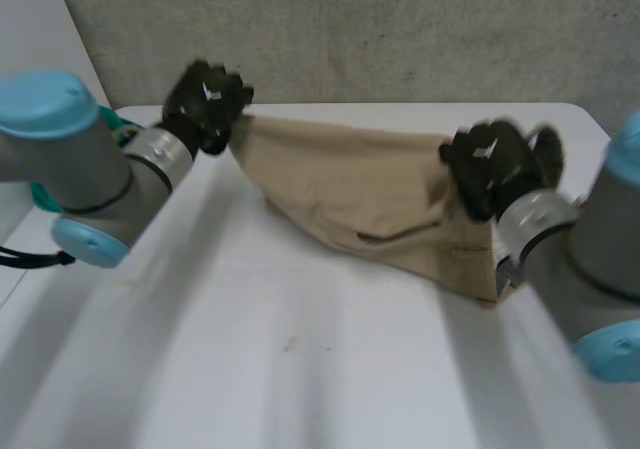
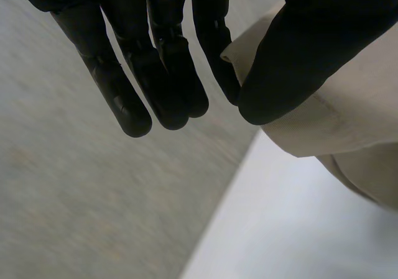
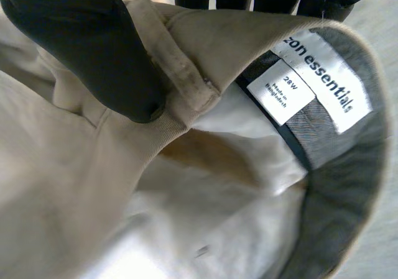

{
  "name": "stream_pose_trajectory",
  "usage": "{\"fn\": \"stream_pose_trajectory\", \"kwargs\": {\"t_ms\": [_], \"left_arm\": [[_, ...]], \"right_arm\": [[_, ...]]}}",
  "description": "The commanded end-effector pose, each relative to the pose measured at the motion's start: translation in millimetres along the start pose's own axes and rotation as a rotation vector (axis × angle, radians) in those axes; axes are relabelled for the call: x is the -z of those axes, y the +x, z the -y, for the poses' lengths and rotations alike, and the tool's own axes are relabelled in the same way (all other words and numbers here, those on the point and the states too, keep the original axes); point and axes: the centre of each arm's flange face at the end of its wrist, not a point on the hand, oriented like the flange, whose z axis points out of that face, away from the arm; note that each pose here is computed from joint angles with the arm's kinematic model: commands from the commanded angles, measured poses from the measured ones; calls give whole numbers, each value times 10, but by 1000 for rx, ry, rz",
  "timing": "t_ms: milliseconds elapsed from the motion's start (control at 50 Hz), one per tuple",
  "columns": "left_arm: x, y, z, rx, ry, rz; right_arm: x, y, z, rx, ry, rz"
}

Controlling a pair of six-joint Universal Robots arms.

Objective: Fold the laundry.

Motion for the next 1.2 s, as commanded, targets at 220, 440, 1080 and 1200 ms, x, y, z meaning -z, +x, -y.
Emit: {"fn": "stream_pose_trajectory", "kwargs": {"t_ms": [220,440,1080,1200], "left_arm": [[1254,-1161,2206,231,523,302],[1309,-1125,2181,247,489,286],[-548,-409,88,275,94,291],[-319,-364,115,284,39,261]], "right_arm": [[809,1157,1628,12,369,-218],[765,1073,1550,-65,307,-108],[-1249,301,-20,-237,62,-103],[-985,445,65,-141,-4,-109]]}}
